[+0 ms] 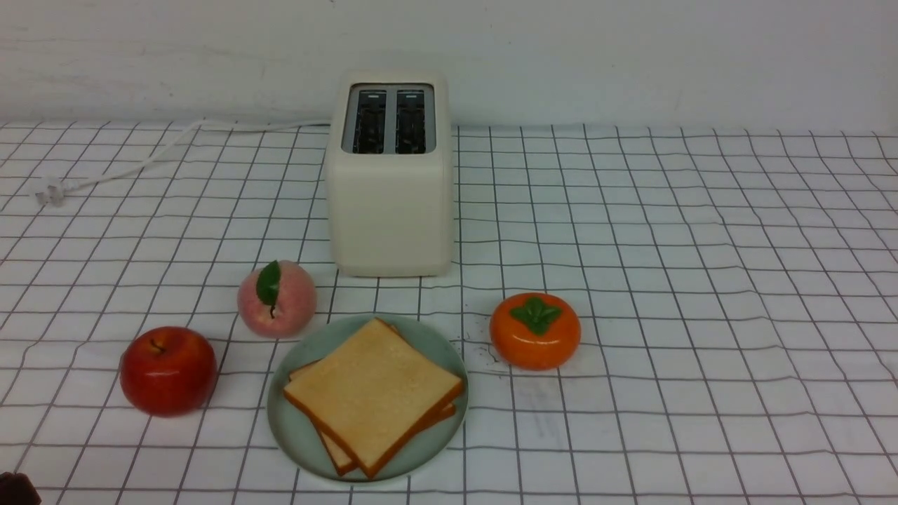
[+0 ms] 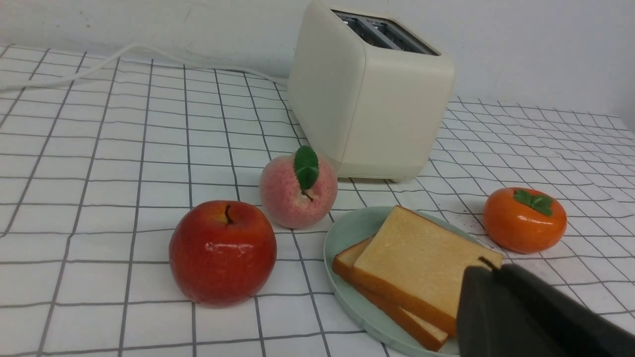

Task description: Take toasted bread from bread machine on white checkered table place on plate.

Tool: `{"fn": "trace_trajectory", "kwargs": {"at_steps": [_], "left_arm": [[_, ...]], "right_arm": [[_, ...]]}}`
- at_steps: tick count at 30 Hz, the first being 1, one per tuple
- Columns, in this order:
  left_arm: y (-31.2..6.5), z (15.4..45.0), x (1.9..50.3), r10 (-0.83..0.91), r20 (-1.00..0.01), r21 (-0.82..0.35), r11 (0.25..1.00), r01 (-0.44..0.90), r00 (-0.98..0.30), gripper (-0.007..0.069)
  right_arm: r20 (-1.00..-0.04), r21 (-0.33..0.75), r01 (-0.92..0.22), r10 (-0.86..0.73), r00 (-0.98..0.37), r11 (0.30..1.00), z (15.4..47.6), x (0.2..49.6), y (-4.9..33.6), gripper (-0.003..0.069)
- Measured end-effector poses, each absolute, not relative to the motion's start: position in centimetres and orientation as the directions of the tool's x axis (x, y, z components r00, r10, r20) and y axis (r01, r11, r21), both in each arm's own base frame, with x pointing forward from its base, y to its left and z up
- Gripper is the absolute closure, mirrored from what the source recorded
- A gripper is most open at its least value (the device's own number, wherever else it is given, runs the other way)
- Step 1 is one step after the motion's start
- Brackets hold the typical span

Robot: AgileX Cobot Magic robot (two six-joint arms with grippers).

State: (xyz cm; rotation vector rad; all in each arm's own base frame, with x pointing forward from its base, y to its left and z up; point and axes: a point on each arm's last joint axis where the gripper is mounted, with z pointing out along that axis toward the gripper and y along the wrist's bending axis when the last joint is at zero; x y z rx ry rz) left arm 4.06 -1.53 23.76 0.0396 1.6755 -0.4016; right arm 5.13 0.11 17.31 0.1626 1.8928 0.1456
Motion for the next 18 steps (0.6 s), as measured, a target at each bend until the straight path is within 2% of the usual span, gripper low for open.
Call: {"fn": "trace_trajectory", "kwargs": {"at_steps": [12,16,18], "left_arm": [[-1.5,23.5,4.2,-0.207,-0.967,-0.239,0.937,0.253,-0.148,0.0617],[-1.3,22.5,4.5,-0.217,-0.964,-0.244,0.951,0.189,-0.152,0.0617],[-1.0,21.2,4.9,-0.239,-0.957,-0.259,0.959,0.112,-0.167,0.0634]], "right_arm": [[-0.93,0.181,0.04,0.185,-0.319,0.983,17.3,5.1,0.1,0.0666],[-0.93,0.181,0.04,0.185,-0.319,0.983,17.3,5.1,0.1,0.0662],[-0.93,0.181,0.04,0.185,-0.319,0.983,17.3,5.1,0.1,0.0659]]}}
